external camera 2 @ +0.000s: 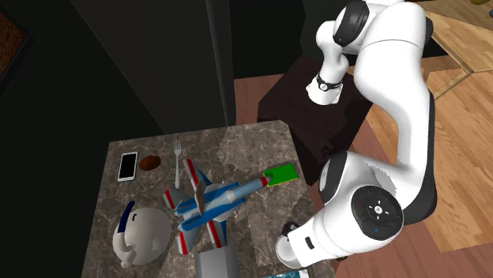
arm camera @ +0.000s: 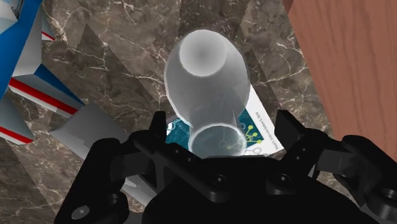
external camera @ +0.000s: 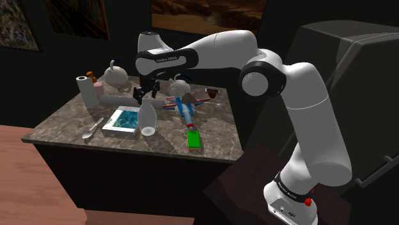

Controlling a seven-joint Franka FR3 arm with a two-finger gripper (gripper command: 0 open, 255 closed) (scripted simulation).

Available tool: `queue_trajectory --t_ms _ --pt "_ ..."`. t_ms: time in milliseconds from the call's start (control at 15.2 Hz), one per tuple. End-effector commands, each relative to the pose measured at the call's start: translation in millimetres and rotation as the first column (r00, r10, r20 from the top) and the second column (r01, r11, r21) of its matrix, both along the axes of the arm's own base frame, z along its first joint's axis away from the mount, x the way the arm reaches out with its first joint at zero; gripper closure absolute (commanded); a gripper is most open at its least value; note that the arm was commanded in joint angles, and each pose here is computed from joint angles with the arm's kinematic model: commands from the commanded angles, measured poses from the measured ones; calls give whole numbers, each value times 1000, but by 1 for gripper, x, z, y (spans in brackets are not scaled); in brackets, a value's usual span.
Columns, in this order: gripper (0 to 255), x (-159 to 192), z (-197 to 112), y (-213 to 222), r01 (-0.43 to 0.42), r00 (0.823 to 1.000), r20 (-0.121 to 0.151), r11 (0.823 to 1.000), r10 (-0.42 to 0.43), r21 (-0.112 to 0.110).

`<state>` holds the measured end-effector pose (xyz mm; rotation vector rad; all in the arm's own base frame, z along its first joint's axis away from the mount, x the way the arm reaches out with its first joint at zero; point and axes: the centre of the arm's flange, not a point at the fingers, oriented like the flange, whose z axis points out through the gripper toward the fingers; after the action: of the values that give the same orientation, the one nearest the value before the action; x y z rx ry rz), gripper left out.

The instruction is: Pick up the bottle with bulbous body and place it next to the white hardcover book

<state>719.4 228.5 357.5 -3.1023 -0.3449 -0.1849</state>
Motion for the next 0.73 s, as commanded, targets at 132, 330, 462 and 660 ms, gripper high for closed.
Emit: queue_trajectory --t_ms 132,330,462,660 --pt "0 -6 43 -2 0 1000 0 1000 0 0" --pt "0 -6 43 -2 0 1000 0 1000 0 0" --pt "0 -6 43 -2 0 1000 0 1000 0 0" --pt "0 -6 43 -2 0 1000 0 1000 0 0"
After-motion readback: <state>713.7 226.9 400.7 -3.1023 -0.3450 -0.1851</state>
